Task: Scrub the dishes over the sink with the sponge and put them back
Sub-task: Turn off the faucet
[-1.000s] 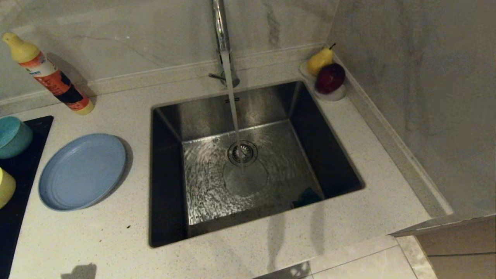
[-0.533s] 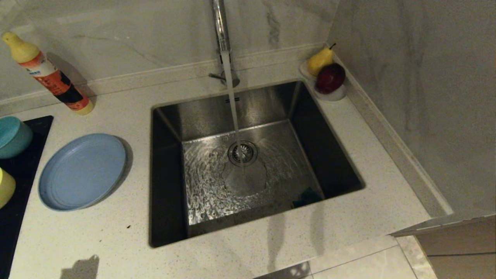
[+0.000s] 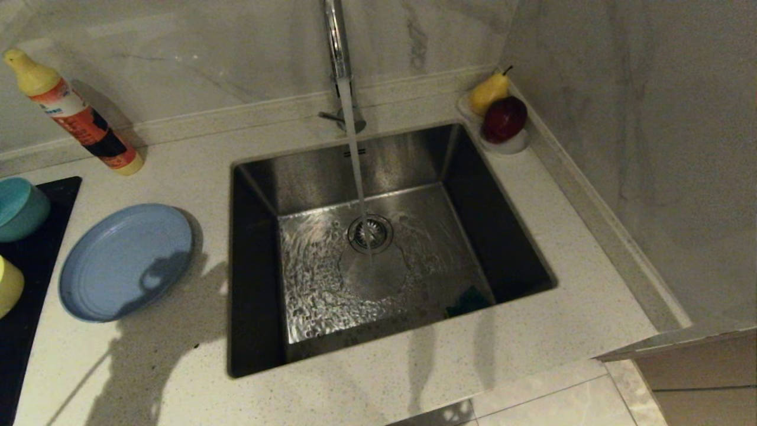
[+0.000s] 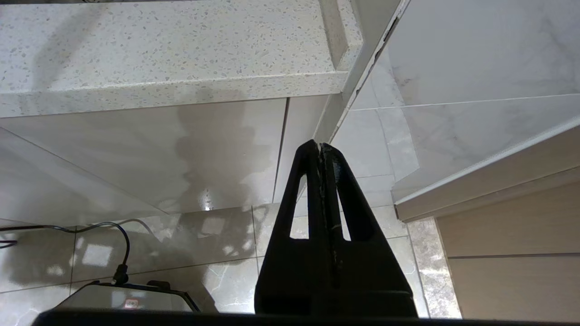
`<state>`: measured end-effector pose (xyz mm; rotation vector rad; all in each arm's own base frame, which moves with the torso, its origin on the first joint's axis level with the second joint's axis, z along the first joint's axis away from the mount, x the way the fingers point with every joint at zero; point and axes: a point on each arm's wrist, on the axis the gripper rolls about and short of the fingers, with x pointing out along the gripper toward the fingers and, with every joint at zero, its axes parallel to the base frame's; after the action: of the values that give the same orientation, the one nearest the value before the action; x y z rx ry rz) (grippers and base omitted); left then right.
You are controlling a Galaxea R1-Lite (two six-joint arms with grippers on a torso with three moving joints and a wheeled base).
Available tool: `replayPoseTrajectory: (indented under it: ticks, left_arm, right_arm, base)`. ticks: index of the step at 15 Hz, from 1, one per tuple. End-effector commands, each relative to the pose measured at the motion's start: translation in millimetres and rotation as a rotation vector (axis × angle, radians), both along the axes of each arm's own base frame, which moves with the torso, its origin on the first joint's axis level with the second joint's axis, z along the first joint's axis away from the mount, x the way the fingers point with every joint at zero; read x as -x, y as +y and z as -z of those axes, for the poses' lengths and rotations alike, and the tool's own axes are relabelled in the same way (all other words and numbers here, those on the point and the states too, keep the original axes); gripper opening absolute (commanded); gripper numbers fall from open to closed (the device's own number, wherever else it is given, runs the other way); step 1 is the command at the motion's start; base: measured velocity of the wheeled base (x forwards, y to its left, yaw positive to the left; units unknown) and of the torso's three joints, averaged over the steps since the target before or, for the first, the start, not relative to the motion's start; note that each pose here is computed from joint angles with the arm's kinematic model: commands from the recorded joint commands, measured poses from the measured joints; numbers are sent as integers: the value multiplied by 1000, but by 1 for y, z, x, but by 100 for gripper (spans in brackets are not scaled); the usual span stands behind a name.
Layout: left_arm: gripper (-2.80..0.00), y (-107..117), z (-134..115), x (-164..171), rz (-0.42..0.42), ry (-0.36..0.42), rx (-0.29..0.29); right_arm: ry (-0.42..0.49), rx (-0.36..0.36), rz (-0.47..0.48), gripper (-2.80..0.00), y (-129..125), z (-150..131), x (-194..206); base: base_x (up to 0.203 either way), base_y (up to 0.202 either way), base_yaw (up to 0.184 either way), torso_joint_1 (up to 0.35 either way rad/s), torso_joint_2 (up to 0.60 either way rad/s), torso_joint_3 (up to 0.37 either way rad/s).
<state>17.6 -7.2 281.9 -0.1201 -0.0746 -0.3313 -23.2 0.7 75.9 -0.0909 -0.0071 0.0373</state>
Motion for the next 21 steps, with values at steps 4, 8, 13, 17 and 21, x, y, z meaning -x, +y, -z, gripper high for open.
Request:
replayPoseTrajectory:
  ticks: [4,8,13,17,21]
  left_arm:
    - [-280,-16,-15,-185,185,460,178]
    - [-280,-54,-2,-232,329,591,256]
    - [-280,-68,20,-260,347,651,249]
    - [-280,-72,21,-273,355,618,262]
    - [-280,-78,16,-292,366,565,339]
  right_arm:
    - [1,1,-1,-280,0,0,0]
    - [1,1,-1,-280,0,0,0]
    - [1,1,-1,-280,0,0,0]
    - [1,1,-1,-280,0,0,0]
    - [1,1,-1,-280,0,0,0]
  base:
    - [0,0,0,0,0,0]
    - [0,0,0,0,0,0]
    - [0,0,0,0,0,0]
    - [0,0,0,0,0,0]
    - [0,0,0,0,0,0]
